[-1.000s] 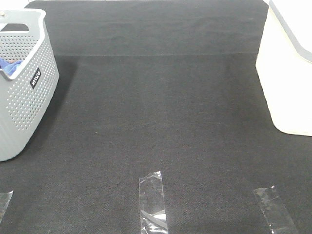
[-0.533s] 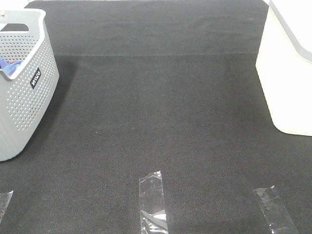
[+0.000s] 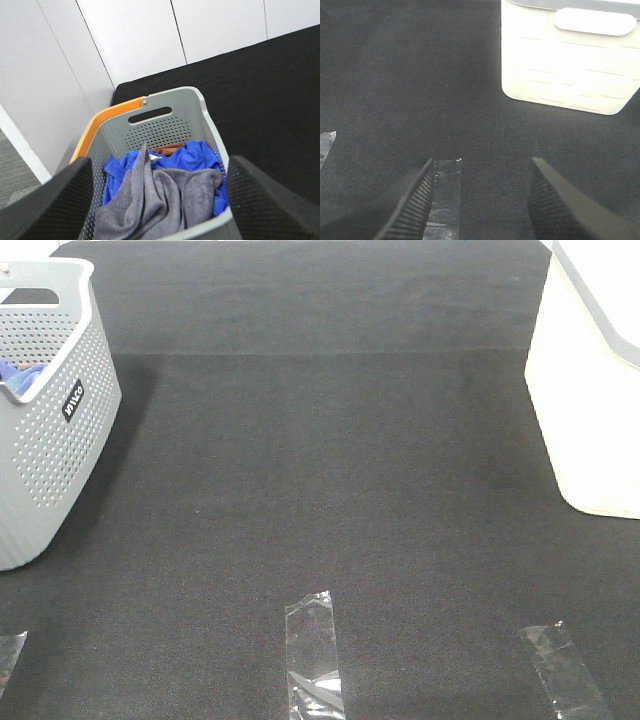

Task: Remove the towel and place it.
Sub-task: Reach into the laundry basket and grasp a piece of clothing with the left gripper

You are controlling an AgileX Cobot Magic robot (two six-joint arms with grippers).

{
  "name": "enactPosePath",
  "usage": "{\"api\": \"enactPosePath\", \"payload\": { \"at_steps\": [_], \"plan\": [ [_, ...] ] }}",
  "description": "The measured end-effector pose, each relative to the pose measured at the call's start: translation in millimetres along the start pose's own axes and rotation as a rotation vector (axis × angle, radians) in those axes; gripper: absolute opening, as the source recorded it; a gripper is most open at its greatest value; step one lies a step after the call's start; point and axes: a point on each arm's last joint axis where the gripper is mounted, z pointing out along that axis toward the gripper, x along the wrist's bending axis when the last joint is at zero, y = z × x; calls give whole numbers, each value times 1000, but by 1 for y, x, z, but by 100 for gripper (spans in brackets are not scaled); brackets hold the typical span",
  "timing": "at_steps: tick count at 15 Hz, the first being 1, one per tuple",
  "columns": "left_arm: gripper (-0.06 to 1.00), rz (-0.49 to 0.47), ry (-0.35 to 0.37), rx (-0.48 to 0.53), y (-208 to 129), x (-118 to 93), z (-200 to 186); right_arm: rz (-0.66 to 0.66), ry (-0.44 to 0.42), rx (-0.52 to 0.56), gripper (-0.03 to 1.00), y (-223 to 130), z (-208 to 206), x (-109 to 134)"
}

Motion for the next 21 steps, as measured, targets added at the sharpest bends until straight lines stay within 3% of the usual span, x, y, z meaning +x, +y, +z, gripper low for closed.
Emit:
{"api": "enactPosePath", "payload": {
  "at_steps": [4, 7, 10, 14, 17, 21],
  "plan": [
    [71, 36, -36, 182, 26, 6, 79, 0, 0, 0, 53, 0, 0, 0],
    [71, -23, -50, 355, 32, 9, 139, 0, 0, 0, 53, 0, 0, 0],
    [71, -86, 19, 490, 35, 16, 189, 0, 0, 0, 53, 0, 0, 0],
    [62, -36, 131, 670, 38, 29, 247, 0, 0, 0, 53, 0, 0, 0],
    [61, -6, 176, 732, 40, 35, 278, 0, 0, 0, 53, 0, 0, 0],
    [60, -25, 238, 862, 15, 54, 322, 0, 0, 0, 53, 0, 0, 0]
  ]
}}
